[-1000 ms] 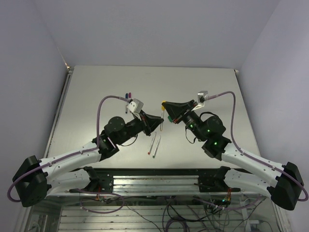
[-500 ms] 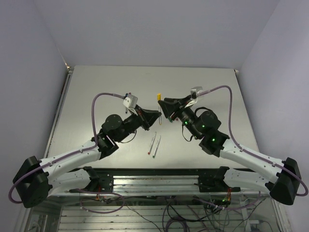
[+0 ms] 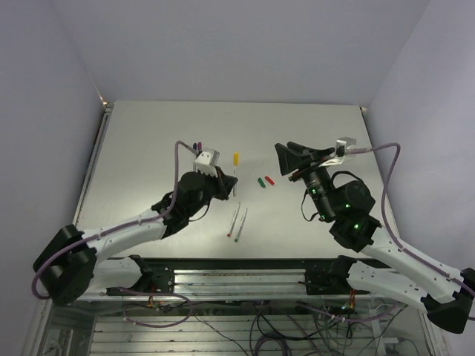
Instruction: Insert the pens into the pen caps
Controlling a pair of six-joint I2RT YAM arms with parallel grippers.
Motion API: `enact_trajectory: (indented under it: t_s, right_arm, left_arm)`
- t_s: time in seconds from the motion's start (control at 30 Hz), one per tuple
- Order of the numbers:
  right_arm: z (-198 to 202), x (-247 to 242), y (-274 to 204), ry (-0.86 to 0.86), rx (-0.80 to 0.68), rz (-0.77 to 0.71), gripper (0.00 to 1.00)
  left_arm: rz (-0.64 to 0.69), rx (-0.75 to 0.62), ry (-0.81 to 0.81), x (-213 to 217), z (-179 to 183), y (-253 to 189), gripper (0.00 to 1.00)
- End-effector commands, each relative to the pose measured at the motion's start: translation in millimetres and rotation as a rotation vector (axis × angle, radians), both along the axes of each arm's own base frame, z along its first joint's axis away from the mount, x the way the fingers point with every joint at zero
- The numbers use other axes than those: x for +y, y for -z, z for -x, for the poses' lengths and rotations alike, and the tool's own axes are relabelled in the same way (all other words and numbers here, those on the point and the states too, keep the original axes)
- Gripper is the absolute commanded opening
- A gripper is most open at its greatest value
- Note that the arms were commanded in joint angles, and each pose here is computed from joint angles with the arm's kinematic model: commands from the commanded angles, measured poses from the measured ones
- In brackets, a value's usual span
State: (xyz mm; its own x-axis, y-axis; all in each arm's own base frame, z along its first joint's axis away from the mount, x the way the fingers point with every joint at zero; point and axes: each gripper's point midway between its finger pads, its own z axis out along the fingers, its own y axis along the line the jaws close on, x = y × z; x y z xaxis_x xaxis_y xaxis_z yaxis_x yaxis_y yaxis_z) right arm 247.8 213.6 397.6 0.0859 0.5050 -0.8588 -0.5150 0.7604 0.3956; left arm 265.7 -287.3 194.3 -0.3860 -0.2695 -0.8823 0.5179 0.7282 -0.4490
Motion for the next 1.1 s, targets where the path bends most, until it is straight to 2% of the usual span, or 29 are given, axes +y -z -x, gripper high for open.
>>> enact_trajectory:
  t_s: [0.0, 0.17, 0.4, 0.57, 0.77, 1.07]
  right_arm:
    - [-12.9, -18.7, 52.2, 0.135, 0.182, 0.115, 0.44]
    - [-9.3, -26.1, 87.9, 0.152, 0.284, 0.127, 0.43]
    - [-3.6, -32.0, 110.0, 0.157, 0.349, 0.138, 0.42]
    - [-1.1, -31.6, 116.8, 0.146, 0.370, 0.138, 0.43]
    - [0.5, -25.6, 125.9, 0.118, 0.391, 0.131, 0.42]
    - [0.4, -18.9, 129.8, 0.095, 0.404, 0.141, 0.42]
  left_arm:
    - [-0.088, 0.040, -0.131, 17.9, -55.0, 5.0, 0.07]
    - [-0.275, 0.225, -0.280, 43.5, -110.7, 55.4, 0.07]
    - [-0.405, 0.379, -0.377, 55.2, -160.5, 91.0, 0.07]
    - [-0.561, 0.479, -0.425, 70.0, -178.8, 126.0, 0.07]
    - [-0.657, 0.541, -0.464, 86.6, -196.5, 151.9, 0.07]
    - [-0.707, 0.566, -0.506, 102.0, -208.2, 168.7, 0.07]
